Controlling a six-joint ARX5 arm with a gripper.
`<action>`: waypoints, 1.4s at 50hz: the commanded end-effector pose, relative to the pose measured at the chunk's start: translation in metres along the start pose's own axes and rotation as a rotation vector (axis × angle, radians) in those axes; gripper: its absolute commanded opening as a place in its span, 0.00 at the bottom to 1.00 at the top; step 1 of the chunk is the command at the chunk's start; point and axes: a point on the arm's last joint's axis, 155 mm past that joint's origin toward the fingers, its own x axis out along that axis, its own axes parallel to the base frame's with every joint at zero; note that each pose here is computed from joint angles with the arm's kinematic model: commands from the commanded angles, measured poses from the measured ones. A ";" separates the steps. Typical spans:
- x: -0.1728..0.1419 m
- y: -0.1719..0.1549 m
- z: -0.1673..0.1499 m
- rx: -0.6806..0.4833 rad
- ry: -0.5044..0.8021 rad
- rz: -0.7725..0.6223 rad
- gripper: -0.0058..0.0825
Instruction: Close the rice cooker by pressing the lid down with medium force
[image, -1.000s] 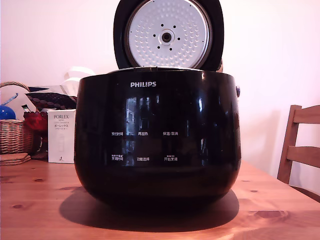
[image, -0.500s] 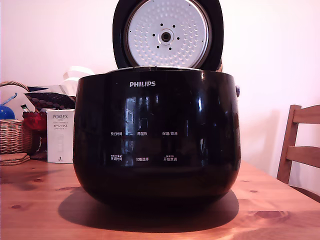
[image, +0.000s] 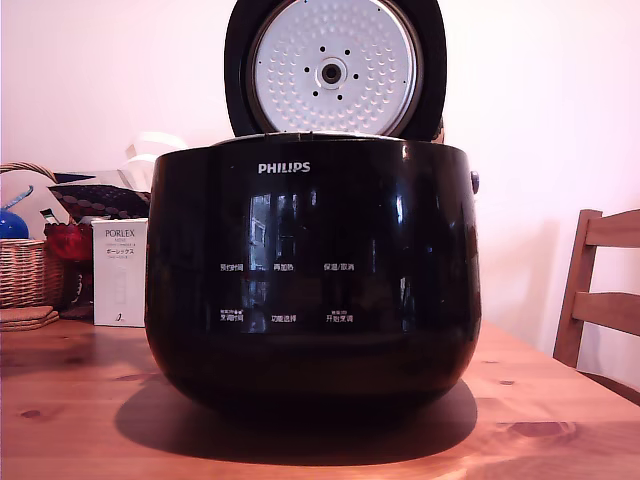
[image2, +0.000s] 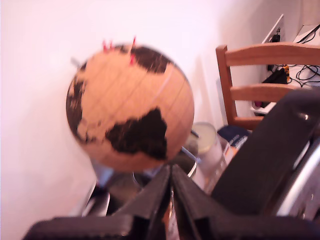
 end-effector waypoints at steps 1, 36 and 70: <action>0.010 -0.001 0.001 0.011 -0.009 -0.002 0.04; 0.045 -0.033 -0.016 0.031 0.039 -0.090 0.04; 0.042 -0.058 -0.048 0.007 0.173 -0.172 0.04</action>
